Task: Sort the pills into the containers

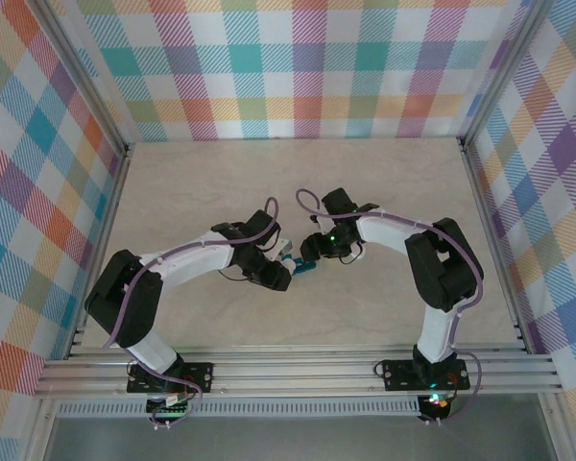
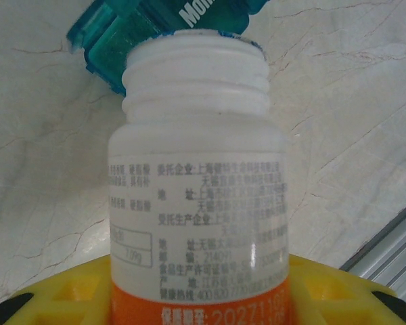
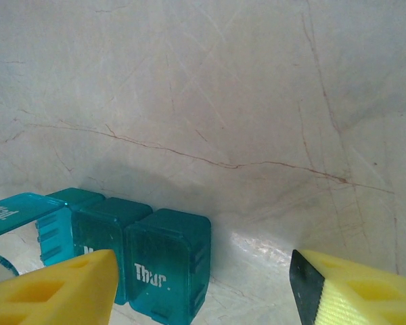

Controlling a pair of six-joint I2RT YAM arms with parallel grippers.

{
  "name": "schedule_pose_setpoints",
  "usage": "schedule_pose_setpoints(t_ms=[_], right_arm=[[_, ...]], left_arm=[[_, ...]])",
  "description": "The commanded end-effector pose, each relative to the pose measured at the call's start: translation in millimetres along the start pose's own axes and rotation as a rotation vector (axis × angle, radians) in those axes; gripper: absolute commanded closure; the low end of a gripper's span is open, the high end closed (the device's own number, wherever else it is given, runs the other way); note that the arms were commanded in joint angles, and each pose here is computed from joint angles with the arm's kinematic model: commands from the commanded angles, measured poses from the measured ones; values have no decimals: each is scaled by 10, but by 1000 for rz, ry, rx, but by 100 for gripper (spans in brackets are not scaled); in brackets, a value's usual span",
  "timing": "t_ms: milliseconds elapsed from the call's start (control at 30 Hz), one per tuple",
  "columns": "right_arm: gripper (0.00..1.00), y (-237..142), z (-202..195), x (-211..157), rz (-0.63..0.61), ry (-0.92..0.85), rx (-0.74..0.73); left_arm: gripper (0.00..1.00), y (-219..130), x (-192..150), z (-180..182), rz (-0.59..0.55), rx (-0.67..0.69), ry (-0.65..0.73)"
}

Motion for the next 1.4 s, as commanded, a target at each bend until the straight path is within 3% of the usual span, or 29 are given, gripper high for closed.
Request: schedule_pose_setpoints(t_ms=[0,1367], right_arm=[[31,11,39,20,14,-27,3],[33,82,20,-30,39,-19,6]], left_arm=[[100,-6,-50,-34,56,5,18],[100,-40,75,149,189,30,-27]])
Point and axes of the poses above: each hand's point on the last joint's axis, 136 mm out from that joint toward the fingers, its own y axis out along the fingers, its own z axis along the line the jaws close on, x = y × z, the point moved 4 cm from there along -y, back along the fingers, and after that the axes turned 6 degrees about y, right-handed, at the moved point
